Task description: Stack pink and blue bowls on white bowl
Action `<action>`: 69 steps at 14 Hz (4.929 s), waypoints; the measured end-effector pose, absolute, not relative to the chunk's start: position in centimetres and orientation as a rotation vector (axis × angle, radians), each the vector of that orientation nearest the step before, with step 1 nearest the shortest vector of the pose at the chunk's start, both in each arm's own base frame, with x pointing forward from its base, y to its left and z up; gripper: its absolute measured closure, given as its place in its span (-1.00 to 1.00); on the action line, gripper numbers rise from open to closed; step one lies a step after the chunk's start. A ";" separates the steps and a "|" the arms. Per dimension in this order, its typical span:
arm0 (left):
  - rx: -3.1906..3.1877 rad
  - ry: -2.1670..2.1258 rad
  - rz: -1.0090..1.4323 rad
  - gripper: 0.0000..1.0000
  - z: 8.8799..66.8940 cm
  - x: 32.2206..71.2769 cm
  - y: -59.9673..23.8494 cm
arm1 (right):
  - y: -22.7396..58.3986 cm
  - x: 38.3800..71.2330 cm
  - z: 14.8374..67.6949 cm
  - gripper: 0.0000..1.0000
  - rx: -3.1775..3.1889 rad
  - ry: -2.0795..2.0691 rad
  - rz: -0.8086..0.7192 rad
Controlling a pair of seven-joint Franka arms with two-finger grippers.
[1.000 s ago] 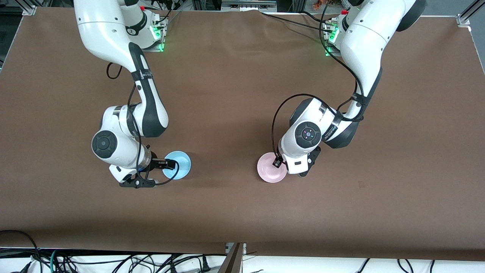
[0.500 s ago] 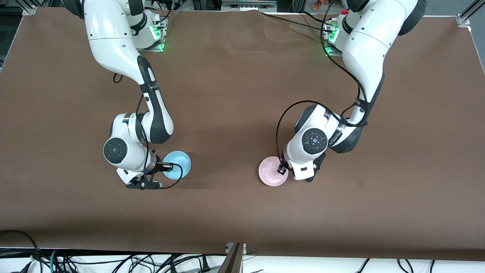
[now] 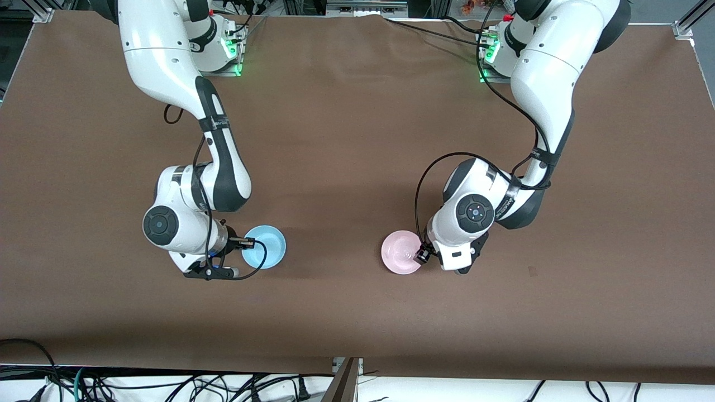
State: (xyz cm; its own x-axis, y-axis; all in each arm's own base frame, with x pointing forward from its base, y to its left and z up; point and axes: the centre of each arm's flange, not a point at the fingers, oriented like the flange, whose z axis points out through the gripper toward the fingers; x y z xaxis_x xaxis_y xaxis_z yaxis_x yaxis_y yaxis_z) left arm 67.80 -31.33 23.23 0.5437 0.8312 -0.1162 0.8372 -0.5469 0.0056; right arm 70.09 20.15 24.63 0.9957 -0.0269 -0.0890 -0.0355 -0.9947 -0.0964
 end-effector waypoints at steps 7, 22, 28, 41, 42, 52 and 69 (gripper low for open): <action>2.803 1.415 -0.122 -0.68 20.2 67.2 -31.5 | 21.5 70.0 26.8 0.96 -3.022 0.100 0.172; 2.905 0.841 -0.363 -0.58 46.2 70.8 -15.6 | 39.0 67.4 31.0 0.96 -2.657 0.756 0.104; 3.034 0.160 -0.165 -0.59 54.9 69.4 -1.3 | 49.5 64.8 28.6 0.96 -2.431 0.947 -0.054; 3.146 -0.022 -0.035 -0.65 55.5 61.1 -3.6 | 54.6 61.5 24.4 0.96 -2.374 0.944 -0.097; 3.132 0.000 -0.038 -0.65 55.4 60.8 -2.9 | 54.5 61.5 24.1 0.96 -2.377 0.945 -0.099; 3.085 0.065 -0.042 -1.00 54.7 60.7 0.0 | 54.1 61.7 22.4 0.96 -2.393 0.937 -0.121; 3.085 0.065 -0.043 -1.00 54.7 60.6 0.0 | 54.4 61.4 21.9 0.85 -2.483 0.825 -0.207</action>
